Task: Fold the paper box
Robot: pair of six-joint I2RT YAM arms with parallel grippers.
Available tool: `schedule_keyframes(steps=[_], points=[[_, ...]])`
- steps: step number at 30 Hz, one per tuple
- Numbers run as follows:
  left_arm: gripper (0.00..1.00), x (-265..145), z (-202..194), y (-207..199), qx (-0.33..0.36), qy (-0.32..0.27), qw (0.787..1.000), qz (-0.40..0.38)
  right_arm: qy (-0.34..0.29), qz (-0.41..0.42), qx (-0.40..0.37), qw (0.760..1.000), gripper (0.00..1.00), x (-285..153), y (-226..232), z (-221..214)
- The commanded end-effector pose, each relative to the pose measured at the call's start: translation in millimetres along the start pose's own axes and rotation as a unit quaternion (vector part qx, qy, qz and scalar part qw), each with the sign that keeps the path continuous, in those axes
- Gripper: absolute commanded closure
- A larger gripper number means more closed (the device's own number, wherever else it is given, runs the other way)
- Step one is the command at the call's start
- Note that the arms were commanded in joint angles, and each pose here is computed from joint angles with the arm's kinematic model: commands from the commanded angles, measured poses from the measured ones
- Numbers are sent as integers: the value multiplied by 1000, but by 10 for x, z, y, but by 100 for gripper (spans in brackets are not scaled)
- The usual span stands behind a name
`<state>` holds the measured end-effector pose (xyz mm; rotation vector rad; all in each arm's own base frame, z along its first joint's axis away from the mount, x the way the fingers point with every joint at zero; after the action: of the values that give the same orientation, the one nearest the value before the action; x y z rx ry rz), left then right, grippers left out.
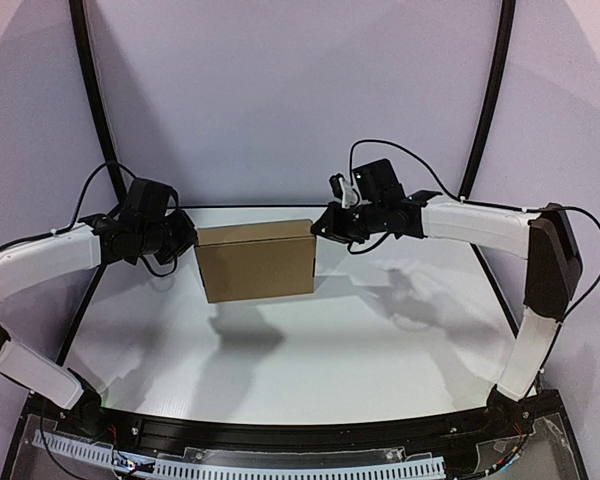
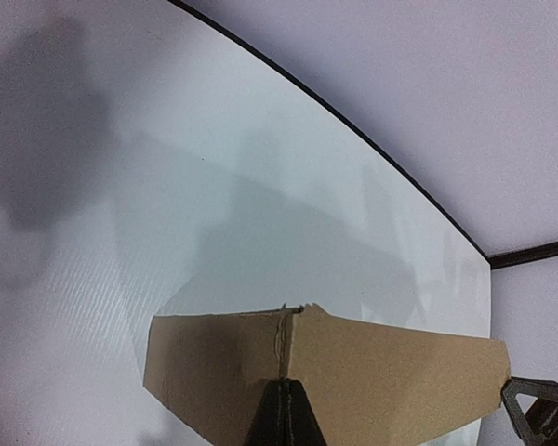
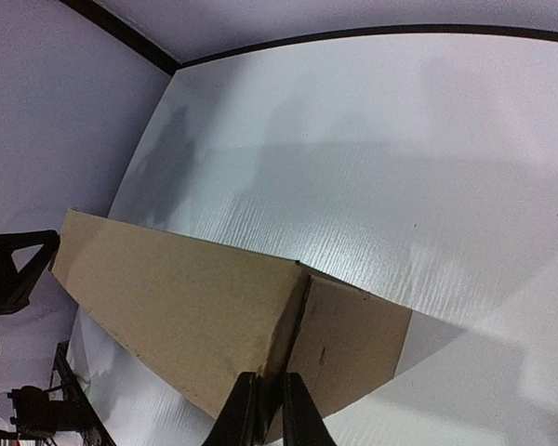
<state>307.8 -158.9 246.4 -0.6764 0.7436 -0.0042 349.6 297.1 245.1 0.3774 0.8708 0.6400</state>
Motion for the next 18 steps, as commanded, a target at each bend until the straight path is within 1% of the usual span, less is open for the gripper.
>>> schedule_keyframes(steps=[1,2,3,4,5,7,8,9,10,11,12,13,14,15,16,17,18], points=[[99,120,-651,630,48,166,980,97,138,-76,26,987,90,167,-486,-811],[99,53,-652,551,52,171,983,54,133,-66,16,989,91,112,-445,-827],[99,63,-696,610,52,177,981,61,134,-65,14,989,91,92,-436,-842],[97,-8,-728,556,61,175,982,20,128,-53,2,990,91,20,-383,-867],[94,-92,-768,551,65,179,982,-8,130,-41,-6,991,91,-61,-352,-933],[89,-234,-825,563,67,183,980,-40,129,-26,-10,991,91,-111,-319,-999],[89,-275,-830,572,66,181,980,-50,132,-21,-10,991,91,-130,-309,-1036],[79,-368,-865,561,67,180,978,-77,140,-4,-10,990,91,-157,-282,-1139],[77,-471,-857,540,66,178,976,-102,139,3,-10,990,91,-167,-264,-1165],[69,-501,-903,582,64,184,975,-109,141,9,-7,990,91,-201,-253,-1232],[65,-597,-911,599,62,182,973,-127,144,14,-5,989,91,-215,-248,-1299],[56,-654,-908,608,58,180,973,-135,147,17,-4,989,91,-245,-253,-1379],[52,-709,-918,641,56,181,973,-133,151,20,-4,988,90,-285,-253,-1455],[43,-833,-901,674,53,173,974,-139,152,22,-6,988,89,-336,-254,-1547],[38,-972,-845,677,51,151,976,-150,147,23,-10,989,89,-375,-244,-1574],[33,-1041,-827,696,50,144,977,-150,150,20,-17,988,89,-397,-252,-1644],[23,-1179,-783,736,49,126,980,-146,148,17,-27,989,88,-438,-253,-1694]])
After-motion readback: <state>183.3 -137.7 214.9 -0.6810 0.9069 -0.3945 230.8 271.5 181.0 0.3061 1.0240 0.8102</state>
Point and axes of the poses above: each gripper's point midway between its finger pads, its own x axis out along the fingers, its own y axis along the line the jaws close on, z = x × y, the point moved 9 cm from there along -x, back along the fingers, and after that the axes turned 1 degree about x, right-handed, at the moved point
